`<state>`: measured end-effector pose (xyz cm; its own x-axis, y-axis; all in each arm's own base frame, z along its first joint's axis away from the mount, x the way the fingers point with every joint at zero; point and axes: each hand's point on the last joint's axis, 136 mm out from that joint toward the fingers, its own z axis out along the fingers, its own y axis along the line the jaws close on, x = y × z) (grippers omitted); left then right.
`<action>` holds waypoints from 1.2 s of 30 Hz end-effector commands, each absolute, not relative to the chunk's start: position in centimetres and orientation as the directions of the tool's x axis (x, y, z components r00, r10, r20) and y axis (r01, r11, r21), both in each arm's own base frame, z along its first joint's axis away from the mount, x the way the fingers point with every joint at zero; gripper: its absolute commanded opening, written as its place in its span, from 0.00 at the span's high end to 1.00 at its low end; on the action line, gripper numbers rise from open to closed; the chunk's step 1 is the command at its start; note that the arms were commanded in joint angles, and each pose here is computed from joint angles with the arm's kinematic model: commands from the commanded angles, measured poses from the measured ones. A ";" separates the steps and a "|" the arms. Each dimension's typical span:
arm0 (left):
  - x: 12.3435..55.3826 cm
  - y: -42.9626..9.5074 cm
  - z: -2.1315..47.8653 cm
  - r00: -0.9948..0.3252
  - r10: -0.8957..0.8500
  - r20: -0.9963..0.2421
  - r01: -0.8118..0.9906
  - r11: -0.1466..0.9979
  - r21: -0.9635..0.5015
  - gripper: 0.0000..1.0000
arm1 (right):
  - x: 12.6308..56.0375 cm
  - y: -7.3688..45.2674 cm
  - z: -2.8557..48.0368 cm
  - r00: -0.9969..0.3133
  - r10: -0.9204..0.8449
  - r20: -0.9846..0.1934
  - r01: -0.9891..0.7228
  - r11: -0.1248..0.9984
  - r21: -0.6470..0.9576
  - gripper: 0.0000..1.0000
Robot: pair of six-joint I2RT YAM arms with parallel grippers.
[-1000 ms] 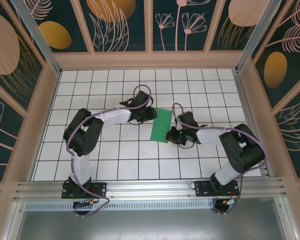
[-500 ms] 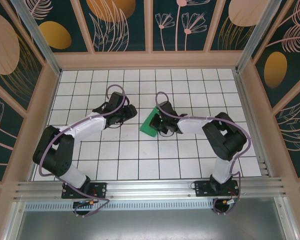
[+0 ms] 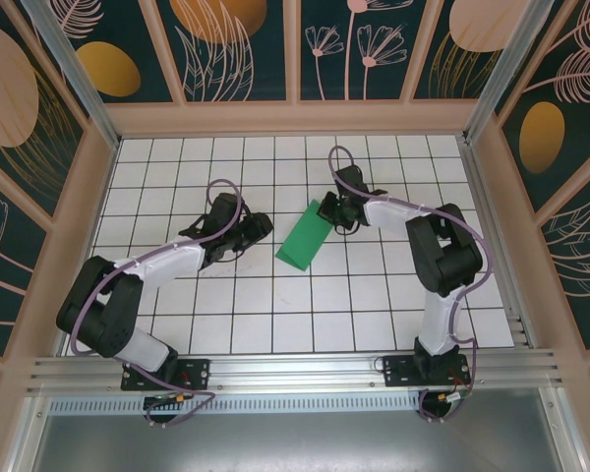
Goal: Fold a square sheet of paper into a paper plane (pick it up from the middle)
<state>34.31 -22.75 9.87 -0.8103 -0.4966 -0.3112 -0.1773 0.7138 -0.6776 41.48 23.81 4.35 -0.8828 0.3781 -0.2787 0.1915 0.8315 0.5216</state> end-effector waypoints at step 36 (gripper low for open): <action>28.0 -33.6 5.9 -0.910 -0.395 -0.125 -0.159 0.612 -0.775 0.98 | 29.2 25.9 6.0 -0.937 0.279 -0.212 0.030 0.666 0.746 1.00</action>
<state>27.10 -32.11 4.70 -0.9125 -0.3900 -0.1237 -0.1760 0.6471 -0.7418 29.39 24.66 5.08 -0.9275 0.3297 -0.1763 0.1136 0.6976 0.7074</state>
